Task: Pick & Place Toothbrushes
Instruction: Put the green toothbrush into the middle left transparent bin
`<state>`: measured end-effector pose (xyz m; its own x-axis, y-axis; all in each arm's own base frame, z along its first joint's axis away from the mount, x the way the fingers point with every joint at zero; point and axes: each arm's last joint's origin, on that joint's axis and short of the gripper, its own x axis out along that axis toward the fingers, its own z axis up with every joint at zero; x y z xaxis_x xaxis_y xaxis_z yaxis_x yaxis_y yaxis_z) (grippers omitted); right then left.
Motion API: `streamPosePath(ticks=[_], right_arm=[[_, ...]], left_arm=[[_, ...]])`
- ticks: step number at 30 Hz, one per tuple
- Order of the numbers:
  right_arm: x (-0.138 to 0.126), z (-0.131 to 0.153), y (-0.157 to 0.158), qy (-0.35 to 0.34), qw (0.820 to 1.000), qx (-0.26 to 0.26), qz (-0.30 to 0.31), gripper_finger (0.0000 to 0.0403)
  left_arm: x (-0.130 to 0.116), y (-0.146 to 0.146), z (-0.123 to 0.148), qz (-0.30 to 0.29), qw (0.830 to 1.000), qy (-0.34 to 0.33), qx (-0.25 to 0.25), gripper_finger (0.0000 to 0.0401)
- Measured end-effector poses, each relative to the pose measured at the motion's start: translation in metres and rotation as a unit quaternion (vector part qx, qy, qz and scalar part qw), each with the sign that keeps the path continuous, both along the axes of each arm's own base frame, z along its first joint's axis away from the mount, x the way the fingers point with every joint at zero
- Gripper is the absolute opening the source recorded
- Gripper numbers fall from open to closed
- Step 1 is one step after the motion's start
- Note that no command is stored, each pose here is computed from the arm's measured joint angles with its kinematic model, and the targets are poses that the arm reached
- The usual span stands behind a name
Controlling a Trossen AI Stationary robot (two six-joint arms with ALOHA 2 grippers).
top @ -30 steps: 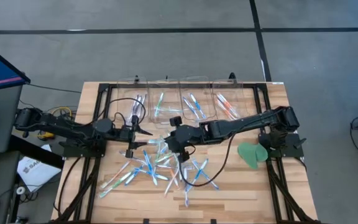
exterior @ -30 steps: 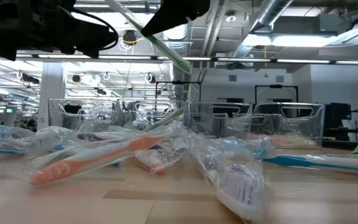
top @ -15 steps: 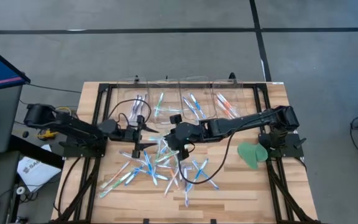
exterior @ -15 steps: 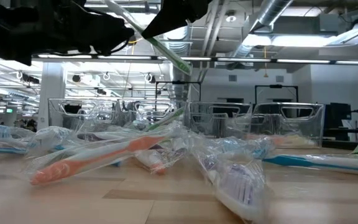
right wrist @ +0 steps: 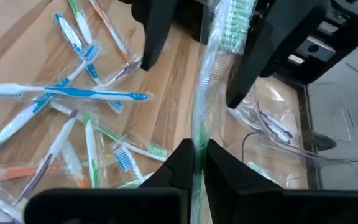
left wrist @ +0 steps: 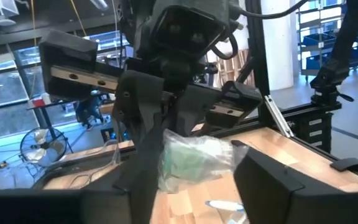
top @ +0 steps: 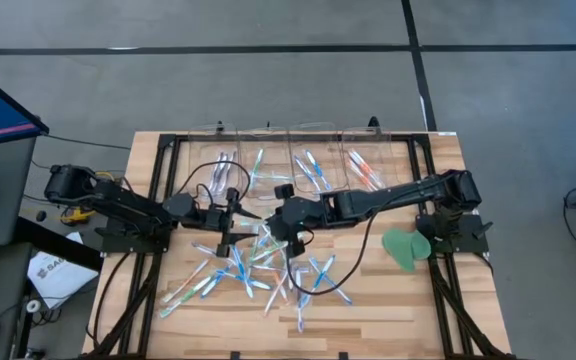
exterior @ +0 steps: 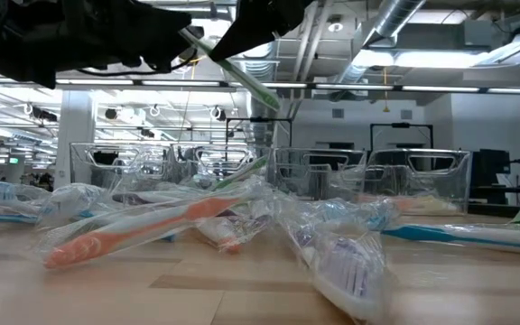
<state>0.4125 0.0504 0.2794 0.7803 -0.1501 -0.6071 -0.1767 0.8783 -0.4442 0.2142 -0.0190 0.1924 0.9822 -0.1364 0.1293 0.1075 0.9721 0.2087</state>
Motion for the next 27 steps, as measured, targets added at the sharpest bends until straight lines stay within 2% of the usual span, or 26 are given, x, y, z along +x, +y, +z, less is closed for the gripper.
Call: streamPosePath(ticks=[11, 15, 18, 21, 24, 27], right_arm=[[0.000, -0.001, -0.004, 0.003, 1.000, 0.028, -0.014, 0.0051], [0.000, -0.002, -0.004, 0.004, 0.999, 0.042, -0.011, 0.0090], [-0.001, -0.003, -0.005, 0.010, 0.999, 0.032, -0.018, 0.0126], [-0.008, 0.000, -0.005, 0.021, 0.997, -0.018, -0.068, 0.0154], [-0.018, 0.009, -0.001, 0.014, 0.986, -0.084, -0.140, 0.0175], [-0.032, 0.022, 0.002, 0.009, 0.979, -0.106, -0.173, 0.0191]], left_arm=[[0.000, 0.000, 0.000, 0.005, 1.000, 0.003, 0.000, 0.0015], [0.000, -0.001, -0.001, -0.001, 1.000, 0.003, 0.000, 0.0018], [0.000, -0.001, -0.001, 0.000, 1.000, 0.006, 0.001, 0.0011], [0.000, 0.000, -0.002, 0.007, 1.000, 0.008, 0.001, 0.0010], [0.000, -0.001, -0.003, -0.003, 1.000, 0.015, 0.001, 0.0013], [0.000, -0.002, -0.005, -0.011, 1.000, 0.025, 0.003, 0.0009]])
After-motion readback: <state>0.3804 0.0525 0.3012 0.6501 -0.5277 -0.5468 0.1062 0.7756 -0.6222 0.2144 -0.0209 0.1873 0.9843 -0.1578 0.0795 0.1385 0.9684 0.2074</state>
